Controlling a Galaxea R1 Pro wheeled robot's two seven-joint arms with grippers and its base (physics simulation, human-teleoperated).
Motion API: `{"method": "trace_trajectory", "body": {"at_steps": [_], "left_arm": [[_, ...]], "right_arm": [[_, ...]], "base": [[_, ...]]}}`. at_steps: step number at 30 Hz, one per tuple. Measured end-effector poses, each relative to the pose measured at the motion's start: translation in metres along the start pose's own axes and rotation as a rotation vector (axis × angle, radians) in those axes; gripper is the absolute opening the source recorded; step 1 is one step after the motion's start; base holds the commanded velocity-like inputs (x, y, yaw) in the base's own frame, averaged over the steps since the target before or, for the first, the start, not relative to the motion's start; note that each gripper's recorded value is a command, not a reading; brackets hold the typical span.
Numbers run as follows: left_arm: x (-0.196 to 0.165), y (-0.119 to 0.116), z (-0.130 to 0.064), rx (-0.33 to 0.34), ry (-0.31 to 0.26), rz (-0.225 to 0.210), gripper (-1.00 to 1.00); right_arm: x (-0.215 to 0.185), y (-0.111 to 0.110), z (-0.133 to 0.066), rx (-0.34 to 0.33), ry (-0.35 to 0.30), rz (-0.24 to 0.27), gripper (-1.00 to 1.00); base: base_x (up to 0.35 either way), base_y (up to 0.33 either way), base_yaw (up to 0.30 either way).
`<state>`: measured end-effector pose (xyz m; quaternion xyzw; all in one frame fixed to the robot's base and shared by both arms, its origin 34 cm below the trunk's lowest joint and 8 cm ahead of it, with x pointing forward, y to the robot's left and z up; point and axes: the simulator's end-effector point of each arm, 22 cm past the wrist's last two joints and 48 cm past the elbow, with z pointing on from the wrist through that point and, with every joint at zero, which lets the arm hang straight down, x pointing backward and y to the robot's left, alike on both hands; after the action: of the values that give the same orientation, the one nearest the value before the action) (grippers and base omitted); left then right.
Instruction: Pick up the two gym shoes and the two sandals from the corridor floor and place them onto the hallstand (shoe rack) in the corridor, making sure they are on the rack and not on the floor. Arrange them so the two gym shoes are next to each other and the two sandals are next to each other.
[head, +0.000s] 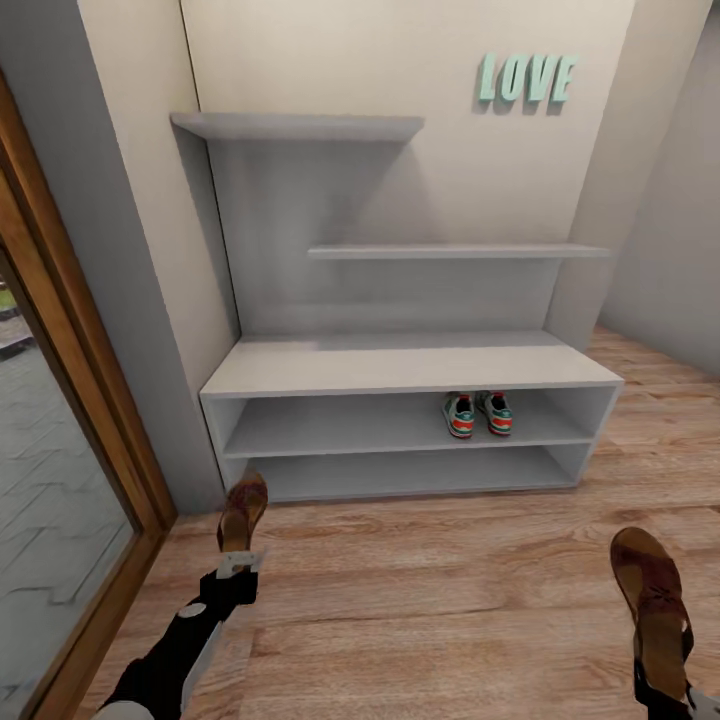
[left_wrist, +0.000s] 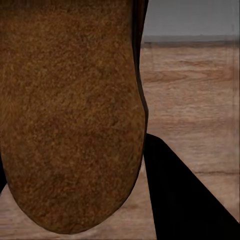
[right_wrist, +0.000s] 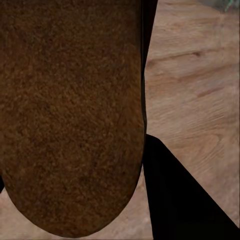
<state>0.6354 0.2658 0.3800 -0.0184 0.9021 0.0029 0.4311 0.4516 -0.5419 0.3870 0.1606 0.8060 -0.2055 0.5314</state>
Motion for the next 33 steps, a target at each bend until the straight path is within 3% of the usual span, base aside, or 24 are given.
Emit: {"method": "trace_trajectory", "body": {"at_steps": [7, 11, 16, 18, 23, 27, 33], "left_arm": [[-0.060, -0.037, 0.013, 0.052, 0.072, 0.038, -1.00], [-0.092, -0.054, 0.017, 0.070, 0.100, 0.044, -1.00], [-0.120, -0.058, 0.017, 0.074, 0.094, 0.050, -1.00], [-0.128, -0.060, 0.017, 0.075, 0.083, 0.055, -1.00], [-0.166, -0.064, 0.004, 0.084, 0.036, 0.107, -1.00], [-0.160, -0.065, 0.007, 0.086, 0.037, 0.105, -1.00], [-0.144, -0.065, 0.015, 0.087, 0.045, 0.103, -1.00]], "right_arm": [[-0.007, -0.077, 0.014, 0.129, 0.098, 0.040, -1.00], [-0.011, -0.108, 0.015, 0.193, 0.138, 0.087, -1.00], [-0.009, -0.141, 0.008, 0.269, 0.158, 0.149, -1.00], [-0.012, -0.140, 0.009, 0.261, 0.153, 0.160, -1.00], [-0.019, -0.087, 0.016, 0.133, 0.138, 0.144, -1.00], [-0.023, -0.090, 0.020, 0.136, 0.110, 0.141, -1.00], [-0.010, -0.133, 0.013, 0.234, 0.095, 0.197, -1.00]], "base": [[0.000, 0.000, 0.000], [0.000, 0.000, 0.000], [0.000, 0.000, 0.000], [0.000, 0.000, 0.000], [0.000, 0.000, 0.000], [0.000, 0.000, 0.000], [0.000, 0.000, 0.000]]}}
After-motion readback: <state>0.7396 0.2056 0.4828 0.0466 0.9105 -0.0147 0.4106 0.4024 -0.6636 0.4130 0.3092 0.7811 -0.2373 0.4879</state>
